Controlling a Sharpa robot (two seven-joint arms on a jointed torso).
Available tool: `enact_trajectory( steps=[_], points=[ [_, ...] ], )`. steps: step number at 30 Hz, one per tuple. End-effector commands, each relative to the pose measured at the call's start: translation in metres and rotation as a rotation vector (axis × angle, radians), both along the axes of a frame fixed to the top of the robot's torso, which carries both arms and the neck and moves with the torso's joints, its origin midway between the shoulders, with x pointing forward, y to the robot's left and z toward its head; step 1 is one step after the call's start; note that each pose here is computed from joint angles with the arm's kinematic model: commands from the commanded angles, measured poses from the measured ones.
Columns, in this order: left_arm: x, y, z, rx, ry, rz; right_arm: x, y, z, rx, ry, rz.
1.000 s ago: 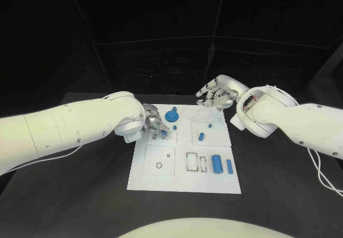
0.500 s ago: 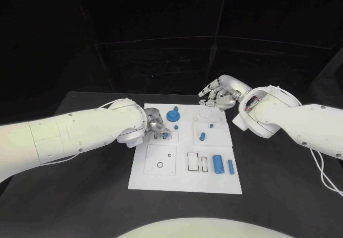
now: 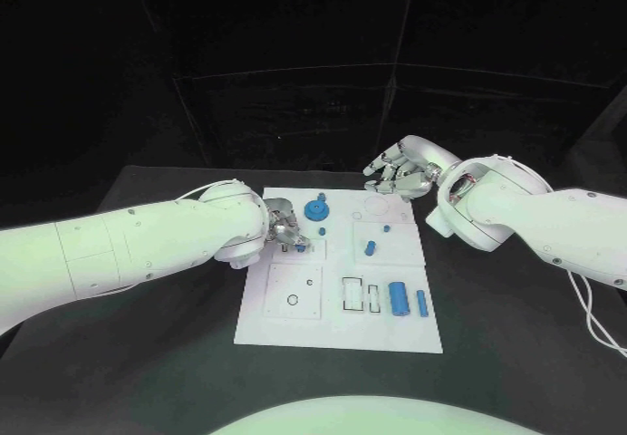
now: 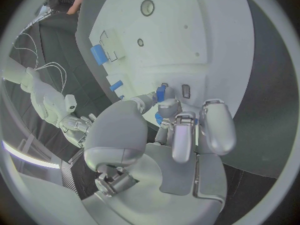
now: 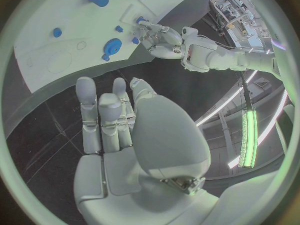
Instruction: Assemble the parts on the task board
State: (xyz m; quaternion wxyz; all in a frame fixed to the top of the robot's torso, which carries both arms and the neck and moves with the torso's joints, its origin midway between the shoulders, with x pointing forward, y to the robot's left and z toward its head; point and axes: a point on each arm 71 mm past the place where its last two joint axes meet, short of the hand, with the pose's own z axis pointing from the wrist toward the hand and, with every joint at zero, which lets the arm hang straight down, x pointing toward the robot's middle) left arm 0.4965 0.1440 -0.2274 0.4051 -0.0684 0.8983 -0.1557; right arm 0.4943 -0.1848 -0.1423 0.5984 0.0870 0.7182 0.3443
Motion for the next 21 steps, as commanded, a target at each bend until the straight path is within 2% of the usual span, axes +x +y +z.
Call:
enact_trajectory(
  steps=[1,21],
  points=[
    [-0.0022,-0.0008,-0.0020,0.041,0.022,-0.026,0.0000,0.0016,0.0010,-0.003,-0.004,0.011],
    [-0.0042,-0.0008,-0.0034,0.061,0.043,-0.031,0.0004,0.0020,0.0007,-0.003,-0.003,0.012]
  ],
)
